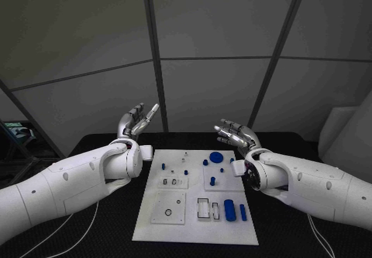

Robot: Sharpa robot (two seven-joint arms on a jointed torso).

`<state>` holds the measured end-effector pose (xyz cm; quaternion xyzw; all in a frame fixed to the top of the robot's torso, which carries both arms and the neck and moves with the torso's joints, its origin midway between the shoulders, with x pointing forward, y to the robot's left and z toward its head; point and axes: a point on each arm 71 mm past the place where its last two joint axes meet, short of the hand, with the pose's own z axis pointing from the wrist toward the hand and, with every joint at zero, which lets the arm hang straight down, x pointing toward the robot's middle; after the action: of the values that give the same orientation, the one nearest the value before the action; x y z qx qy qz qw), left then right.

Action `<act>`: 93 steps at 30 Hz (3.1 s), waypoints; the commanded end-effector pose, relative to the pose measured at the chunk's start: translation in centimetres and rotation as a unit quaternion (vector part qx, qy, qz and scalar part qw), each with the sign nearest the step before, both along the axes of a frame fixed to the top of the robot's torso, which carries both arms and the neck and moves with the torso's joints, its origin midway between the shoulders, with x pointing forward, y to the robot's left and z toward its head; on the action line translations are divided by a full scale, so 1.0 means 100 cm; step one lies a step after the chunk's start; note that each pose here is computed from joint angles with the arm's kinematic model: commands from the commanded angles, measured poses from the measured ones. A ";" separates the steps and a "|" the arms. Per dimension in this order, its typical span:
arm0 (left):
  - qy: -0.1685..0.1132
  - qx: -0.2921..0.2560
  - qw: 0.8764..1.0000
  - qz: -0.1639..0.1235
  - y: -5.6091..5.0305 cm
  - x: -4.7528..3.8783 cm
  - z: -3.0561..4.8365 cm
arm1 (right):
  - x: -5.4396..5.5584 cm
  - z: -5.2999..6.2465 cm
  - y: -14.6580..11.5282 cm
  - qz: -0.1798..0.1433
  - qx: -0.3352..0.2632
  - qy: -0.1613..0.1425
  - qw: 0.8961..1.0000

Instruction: Assemble the parts on the task board

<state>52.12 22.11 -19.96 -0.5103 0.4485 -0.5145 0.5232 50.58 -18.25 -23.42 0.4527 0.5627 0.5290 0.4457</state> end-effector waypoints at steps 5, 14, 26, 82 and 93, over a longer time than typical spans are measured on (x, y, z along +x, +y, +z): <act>-0.019 -0.011 1.000 -0.021 -0.003 0.0008 0.0039 | 0.005 -0.003 0.013 0.100 -0.027 0.020 0.994; -0.013 -0.021 0.996 -0.087 0.008 -0.0088 0.0082 | 0.025 0.038 -0.005 0.119 -0.316 -0.195 0.921; -0.013 -0.027 0.992 -0.120 0.010 -0.0321 0.0198 | 0.029 0.054 -0.002 0.160 -0.472 -0.207 0.842; -0.006 -0.038 0.984 -0.173 -0.008 -0.0618 0.0309 | 0.027 0.055 0.027 0.188 -0.612 -0.204 0.741; -0.005 -0.037 0.984 -0.172 -0.007 -0.0615 0.0306 | 0.029 0.056 0.029 0.176 -0.609 -0.212 0.744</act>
<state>45.98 21.54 -17.06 -0.4486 0.5065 -0.6105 0.4116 53.50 -15.41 -17.85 -0.1461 0.7323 0.2262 0.6255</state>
